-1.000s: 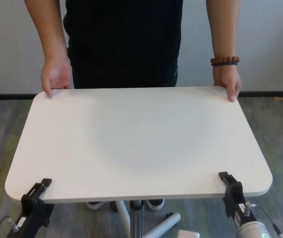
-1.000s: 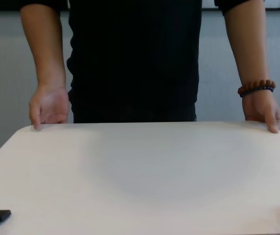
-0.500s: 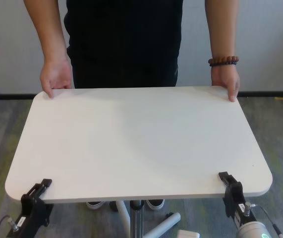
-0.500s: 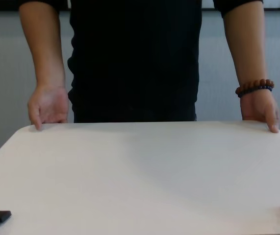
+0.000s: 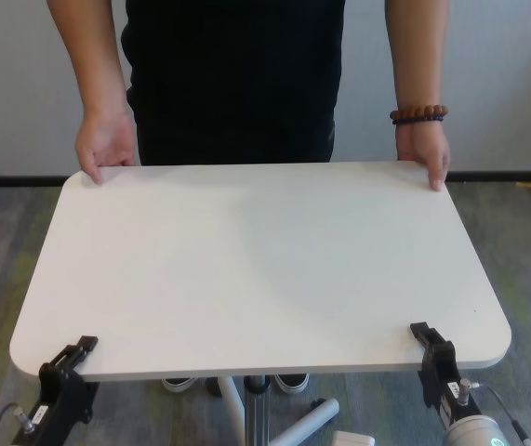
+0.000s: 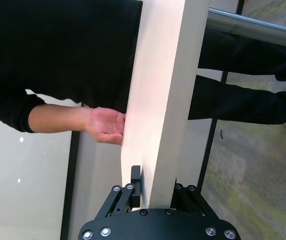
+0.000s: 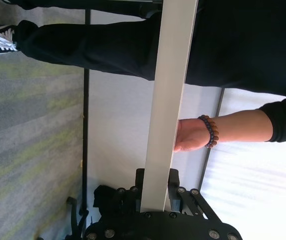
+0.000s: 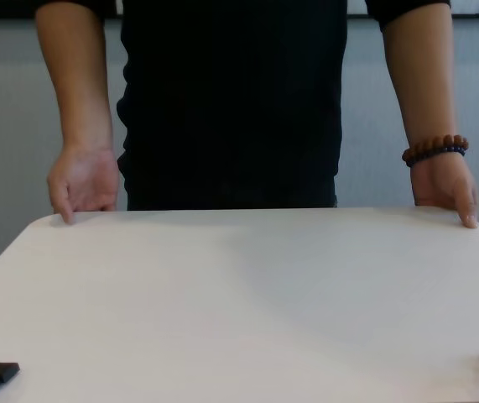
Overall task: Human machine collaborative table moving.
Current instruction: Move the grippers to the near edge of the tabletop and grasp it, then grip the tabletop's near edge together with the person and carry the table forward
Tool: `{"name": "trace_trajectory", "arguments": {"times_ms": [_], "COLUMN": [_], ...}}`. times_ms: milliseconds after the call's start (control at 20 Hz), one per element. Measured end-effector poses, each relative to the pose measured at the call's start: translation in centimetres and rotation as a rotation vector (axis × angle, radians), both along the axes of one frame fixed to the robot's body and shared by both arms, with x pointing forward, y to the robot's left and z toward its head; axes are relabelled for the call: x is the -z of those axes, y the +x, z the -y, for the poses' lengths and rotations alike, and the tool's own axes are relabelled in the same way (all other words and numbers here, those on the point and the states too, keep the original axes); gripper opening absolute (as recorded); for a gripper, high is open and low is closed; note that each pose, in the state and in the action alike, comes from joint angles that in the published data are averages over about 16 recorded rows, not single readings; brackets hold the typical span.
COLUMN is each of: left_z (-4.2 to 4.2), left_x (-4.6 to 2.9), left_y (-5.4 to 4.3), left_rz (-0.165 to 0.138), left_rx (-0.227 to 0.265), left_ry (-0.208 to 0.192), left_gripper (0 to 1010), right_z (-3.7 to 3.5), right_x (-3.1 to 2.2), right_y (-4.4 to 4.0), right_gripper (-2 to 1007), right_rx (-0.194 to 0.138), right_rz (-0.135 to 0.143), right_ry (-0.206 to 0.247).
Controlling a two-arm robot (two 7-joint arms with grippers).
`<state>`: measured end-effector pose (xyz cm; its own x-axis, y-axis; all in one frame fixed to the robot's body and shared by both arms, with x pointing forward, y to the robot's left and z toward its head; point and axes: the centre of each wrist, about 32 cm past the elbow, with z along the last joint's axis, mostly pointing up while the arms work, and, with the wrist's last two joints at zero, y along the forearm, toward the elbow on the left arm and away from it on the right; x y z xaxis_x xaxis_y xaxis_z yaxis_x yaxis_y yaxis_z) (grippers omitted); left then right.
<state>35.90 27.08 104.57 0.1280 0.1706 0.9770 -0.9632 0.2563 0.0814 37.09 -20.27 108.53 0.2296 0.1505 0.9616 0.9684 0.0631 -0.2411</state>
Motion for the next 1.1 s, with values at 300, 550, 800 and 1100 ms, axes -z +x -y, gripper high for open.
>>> {"name": "trace_trajectory", "arguments": {"times_ms": [300, 550, 800, 1100], "left_z": [-0.01, 0.05, 0.17, 0.42], "left_x": [0.0, 0.0, -0.12, -0.58], "left_y": [-0.01, -0.13, -0.27, -0.42], "left_rz": [0.002, 0.013, 0.028, 0.045], "left_rx": [0.001, 0.002, 0.003, 0.006], "left_ry": [0.005, 0.028, 0.054, 0.079], "left_gripper": [274, 257, 251, 249], "right_z": [0.01, 0.07, 0.15, 0.37], "right_x": [0.02, -0.04, -0.33, -1.02], "right_y": [-0.01, -0.04, -0.13, -0.4], "right_gripper": [242, 241, 241, 240], "right_rx": [0.001, 0.014, 0.034, 0.05], "right_rz": [0.006, 0.027, 0.058, 0.096], "right_ry": [0.001, 0.013, 0.033, 0.053]}}
